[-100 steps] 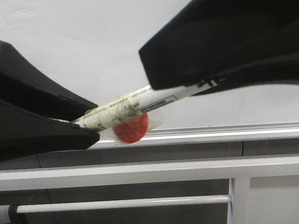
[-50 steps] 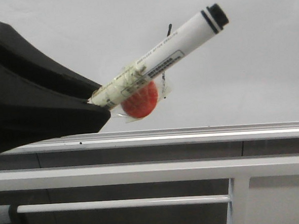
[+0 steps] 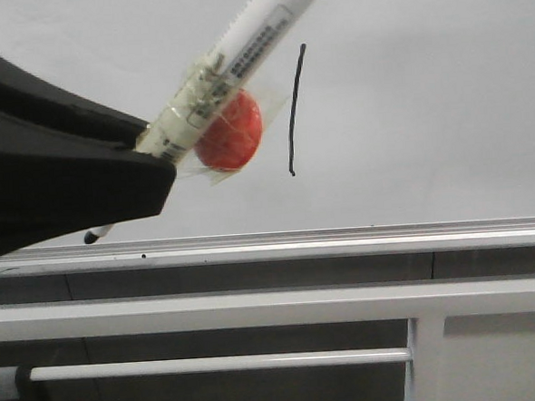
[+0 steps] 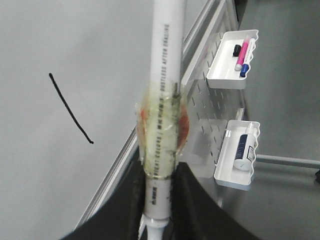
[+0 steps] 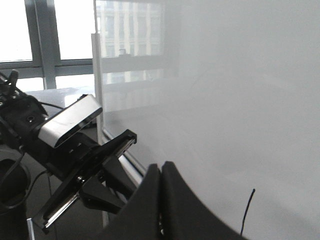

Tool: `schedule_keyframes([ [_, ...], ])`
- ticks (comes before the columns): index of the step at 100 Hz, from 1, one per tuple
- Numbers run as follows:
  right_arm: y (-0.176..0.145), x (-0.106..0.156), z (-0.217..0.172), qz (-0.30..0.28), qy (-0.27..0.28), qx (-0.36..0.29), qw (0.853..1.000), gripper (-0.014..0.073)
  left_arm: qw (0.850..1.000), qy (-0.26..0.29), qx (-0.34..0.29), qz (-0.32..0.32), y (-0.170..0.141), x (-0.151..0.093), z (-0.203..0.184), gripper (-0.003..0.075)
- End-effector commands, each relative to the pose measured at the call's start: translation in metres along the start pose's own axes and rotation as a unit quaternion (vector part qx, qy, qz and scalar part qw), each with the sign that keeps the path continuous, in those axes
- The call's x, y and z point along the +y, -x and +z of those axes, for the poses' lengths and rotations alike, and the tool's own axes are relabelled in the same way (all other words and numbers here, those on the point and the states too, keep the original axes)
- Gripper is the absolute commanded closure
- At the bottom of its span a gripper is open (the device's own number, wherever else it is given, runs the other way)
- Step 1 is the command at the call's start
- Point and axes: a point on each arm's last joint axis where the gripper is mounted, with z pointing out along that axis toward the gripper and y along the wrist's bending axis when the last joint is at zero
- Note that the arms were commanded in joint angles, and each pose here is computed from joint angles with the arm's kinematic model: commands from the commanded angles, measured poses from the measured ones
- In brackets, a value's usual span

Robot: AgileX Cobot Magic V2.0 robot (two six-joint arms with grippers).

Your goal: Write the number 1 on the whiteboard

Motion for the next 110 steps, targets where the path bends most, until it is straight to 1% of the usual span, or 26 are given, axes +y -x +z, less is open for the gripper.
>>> schedule_keyframes([
  [1, 0.002, -0.001, -0.011, -0.004, -0.028, -0.032, 0.999, 0.0655, 0.997, 0.013, -0.074, -0.021, 0.017, 0.003, -0.006, 0.0741],
  [15, -0.01, 0.003, -0.025, -0.011, -0.036, -0.054, 0.998, 0.0655, 0.995, 0.031, -0.089, -0.039, 0.012, 0.003, -0.01, 0.0741],
  [27, -0.019, 0.005, -0.032, -0.014, -0.036, -0.064, 0.997, 0.0655, 0.987, 0.073, -0.12, -0.074, 0.002, 0.006, -0.014, 0.0741],
  [35, -0.023, 0.005, -0.035, -0.015, -0.043, -0.069, 0.997, 0.0655, 0.975, 0.122, -0.161, -0.097, -0.006, 0.011, -0.021, 0.0741],
  [47, -0.028, 0.004, -0.036, -0.014, -0.05, -0.068, 0.996, 0.0655, 0.956, 0.186, -0.192, -0.121, -0.018, 0.017, -0.031, 0.0741],
  [52, -0.029, 0.004, -0.035, -0.014, -0.05, -0.066, 0.996, 0.0655, 0.953, 0.198, -0.191, -0.127, -0.022, 0.017, -0.033, 0.0741],
  [65, -0.031, 0.005, -0.035, -0.011, -0.046, -0.063, 0.997, 0.0655, 0.952, 0.21, -0.186, -0.121, -0.025, 0.019, -0.028, 0.0741],
  [70, -0.032, 0.004, -0.035, -0.01, -0.048, -0.062, 0.997, 0.0655, 0.949, 0.222, -0.186, -0.126, -0.026, 0.021, -0.027, 0.0741],
  [78, -0.032, 0.004, -0.035, -0.01, -0.048, -0.062, 0.997, 0.0655, 0.939, 0.25, -0.181, -0.151, -0.032, 0.025, -0.023, 0.0741],
  [84, -0.032, 0.004, -0.035, -0.01, -0.048, -0.062, 0.997, 0.0655, 0.936, 0.249, -0.188, -0.164, -0.033, 0.025, -0.017, 0.0741],
  [90, -0.033, 0.004, -0.035, -0.01, -0.048, -0.061, 0.997, 0.0655, 0.935, 0.229, -0.203, -0.179, -0.034, 0.022, -0.011, 0.0741],
  [92, -0.033, 0.004, -0.034, -0.01, -0.048, -0.06, 0.997, 0.0655, 0.932, 0.223, -0.216, -0.185, -0.032, 0.022, -0.01, 0.0741],
  [97, -0.035, 0.004, -0.034, -0.009, -0.048, -0.057, 0.997, 0.0655, 0.931, 0.214, -0.233, -0.184, -0.033, 0.019, -0.005, 0.0741],
  [102, -0.038, 0.004, -0.033, -0.008, -0.048, -0.053, 0.997, 0.0656, 0.924, 0.217, -0.254, -0.186, -0.033, 0.019, -0.001, 0.0741],
  [106, -0.041, 0.004, -0.033, -0.007, -0.047, -0.05, 0.998, 0.0655, 0.925, 0.214, -0.242, -0.197, -0.036, 0.018, 0.004, 0.0741],
  [110, -0.044, 0.004, -0.032, -0.005, -0.047, -0.045, 0.998, 0.0656, 0.933, 0.199, -0.229, -0.192, -0.039, 0.013, 0.01, 0.0741],
])
